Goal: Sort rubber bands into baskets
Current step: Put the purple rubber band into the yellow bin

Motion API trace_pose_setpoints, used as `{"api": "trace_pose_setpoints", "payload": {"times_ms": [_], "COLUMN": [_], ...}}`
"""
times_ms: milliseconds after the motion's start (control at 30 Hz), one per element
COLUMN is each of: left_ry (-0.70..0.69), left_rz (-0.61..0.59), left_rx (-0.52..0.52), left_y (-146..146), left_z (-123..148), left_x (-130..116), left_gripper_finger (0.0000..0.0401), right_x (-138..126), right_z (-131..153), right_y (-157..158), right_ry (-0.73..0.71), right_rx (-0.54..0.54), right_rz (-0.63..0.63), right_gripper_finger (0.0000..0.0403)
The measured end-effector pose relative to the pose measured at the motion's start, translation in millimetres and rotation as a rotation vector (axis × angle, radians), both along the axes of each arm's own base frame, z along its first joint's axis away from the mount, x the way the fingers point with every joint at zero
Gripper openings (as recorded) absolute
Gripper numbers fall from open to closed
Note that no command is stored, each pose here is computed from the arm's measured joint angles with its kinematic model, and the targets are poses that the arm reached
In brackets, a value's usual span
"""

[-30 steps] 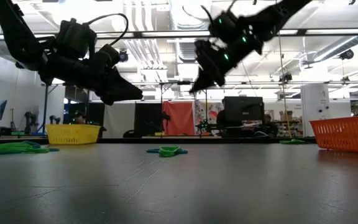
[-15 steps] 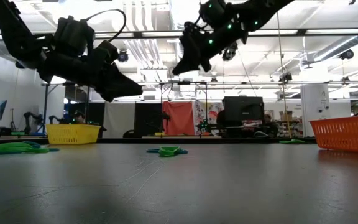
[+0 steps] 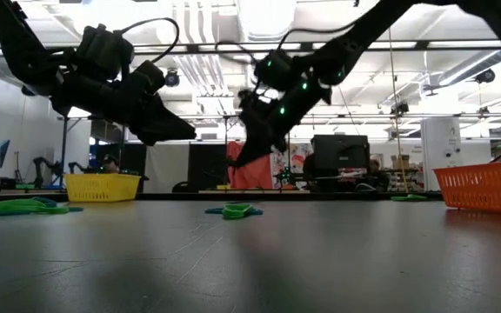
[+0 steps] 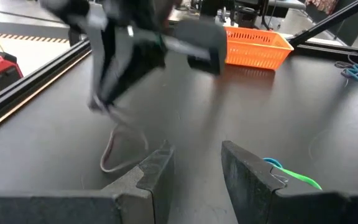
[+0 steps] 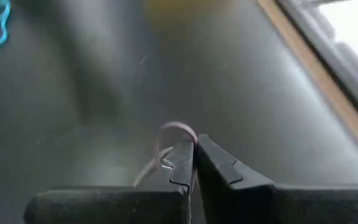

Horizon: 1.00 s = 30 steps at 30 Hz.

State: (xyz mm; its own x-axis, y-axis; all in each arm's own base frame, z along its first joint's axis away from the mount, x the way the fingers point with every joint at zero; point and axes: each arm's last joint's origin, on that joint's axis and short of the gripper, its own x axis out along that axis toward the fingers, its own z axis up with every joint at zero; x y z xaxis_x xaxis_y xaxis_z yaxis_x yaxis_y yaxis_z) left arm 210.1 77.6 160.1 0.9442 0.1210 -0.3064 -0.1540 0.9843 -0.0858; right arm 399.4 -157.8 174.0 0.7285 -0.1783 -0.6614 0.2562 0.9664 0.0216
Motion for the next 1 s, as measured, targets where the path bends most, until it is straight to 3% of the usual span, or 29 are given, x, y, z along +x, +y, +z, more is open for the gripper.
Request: {"api": "trace_pose_setpoints", "payload": {"times_ms": [200,333,567,767,1000], "left_ry": [0.0,-0.005,-0.036,-0.09,-0.096], "left_rz": [0.001,0.01,0.026,0.033,0.062], "left_rx": [-0.002,-0.028,-0.072,-0.108,-0.209], "left_y": [0.0,0.0,0.3,-0.5,5.0], "left_z": [0.0,0.1,2.5,6.2,0.7], "left_x": [0.0,0.0,0.7,3.2,17.0], "left_gripper_finger": [0.0116,0.0116,0.0116,0.0116,0.0116], "right_x": [7.2,10.1,10.3,1.8,2.5], "right_z": [-35.2,-42.1,-37.2,-42.7,-6.1], "right_y": [6.2,13.6,17.1,17.3,37.3], "right_ry": [0.066,0.082,0.082,0.207,0.138], "right_rx": [0.079,0.078,0.071,0.033,-0.019], "right_rz": [0.003,0.072,0.063,0.01,0.072], "right_gripper_finger": [0.0009,0.0013,0.0055,0.0117,0.014]}}
